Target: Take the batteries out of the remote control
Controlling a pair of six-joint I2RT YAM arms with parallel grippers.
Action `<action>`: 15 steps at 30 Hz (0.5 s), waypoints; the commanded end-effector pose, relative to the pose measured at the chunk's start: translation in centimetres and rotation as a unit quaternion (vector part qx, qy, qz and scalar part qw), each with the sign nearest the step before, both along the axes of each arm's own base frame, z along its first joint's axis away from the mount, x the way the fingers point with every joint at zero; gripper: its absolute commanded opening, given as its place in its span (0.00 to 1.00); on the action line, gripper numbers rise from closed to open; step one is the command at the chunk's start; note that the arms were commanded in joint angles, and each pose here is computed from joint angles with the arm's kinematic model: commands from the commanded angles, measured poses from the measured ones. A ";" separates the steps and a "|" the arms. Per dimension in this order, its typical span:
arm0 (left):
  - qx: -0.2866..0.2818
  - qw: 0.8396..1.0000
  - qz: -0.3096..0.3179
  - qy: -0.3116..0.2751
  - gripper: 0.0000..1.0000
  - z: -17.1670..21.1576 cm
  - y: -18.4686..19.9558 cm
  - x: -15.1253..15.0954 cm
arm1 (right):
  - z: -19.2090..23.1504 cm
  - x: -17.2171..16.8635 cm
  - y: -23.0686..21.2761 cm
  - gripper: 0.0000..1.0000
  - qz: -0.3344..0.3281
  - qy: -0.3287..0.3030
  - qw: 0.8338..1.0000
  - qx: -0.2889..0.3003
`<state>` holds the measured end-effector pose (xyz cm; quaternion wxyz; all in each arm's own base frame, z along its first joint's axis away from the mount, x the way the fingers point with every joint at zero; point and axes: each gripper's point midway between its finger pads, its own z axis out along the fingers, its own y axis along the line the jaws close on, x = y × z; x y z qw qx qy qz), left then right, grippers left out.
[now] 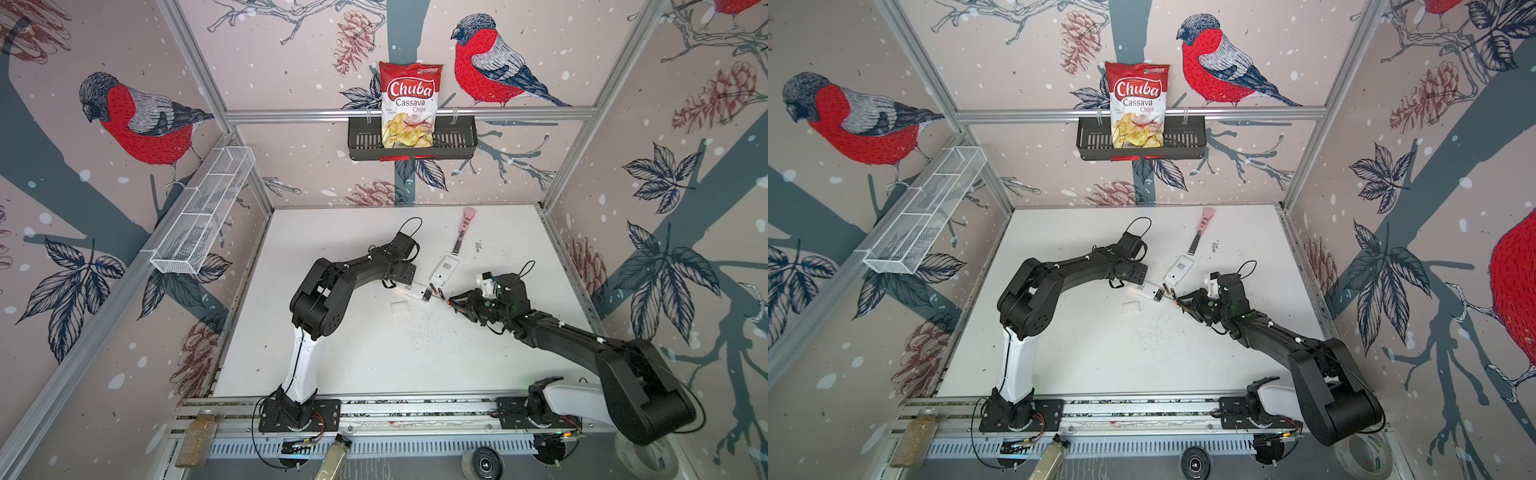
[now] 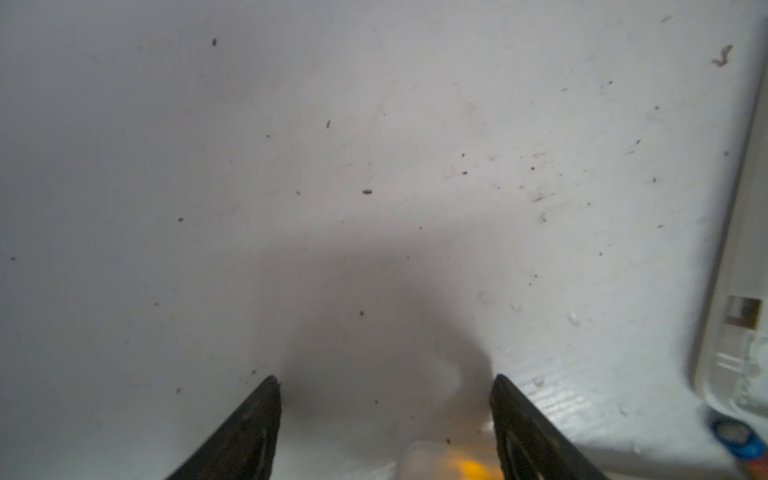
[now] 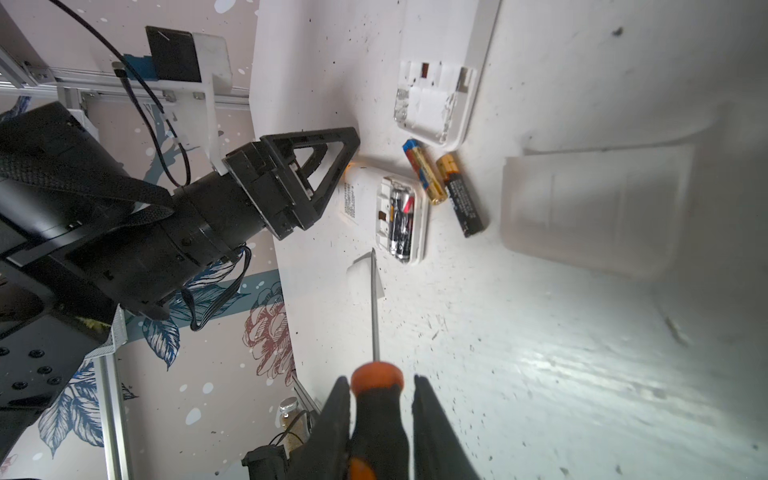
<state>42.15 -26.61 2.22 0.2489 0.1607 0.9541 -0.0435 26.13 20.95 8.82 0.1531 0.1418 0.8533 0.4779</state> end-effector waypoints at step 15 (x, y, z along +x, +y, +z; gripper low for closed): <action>-0.061 0.998 -0.013 -0.018 0.67 4.5 0.6 -2.8 | -0.4 3.3 -0.1 0.00 0.101 -0.032 0.990 -0.088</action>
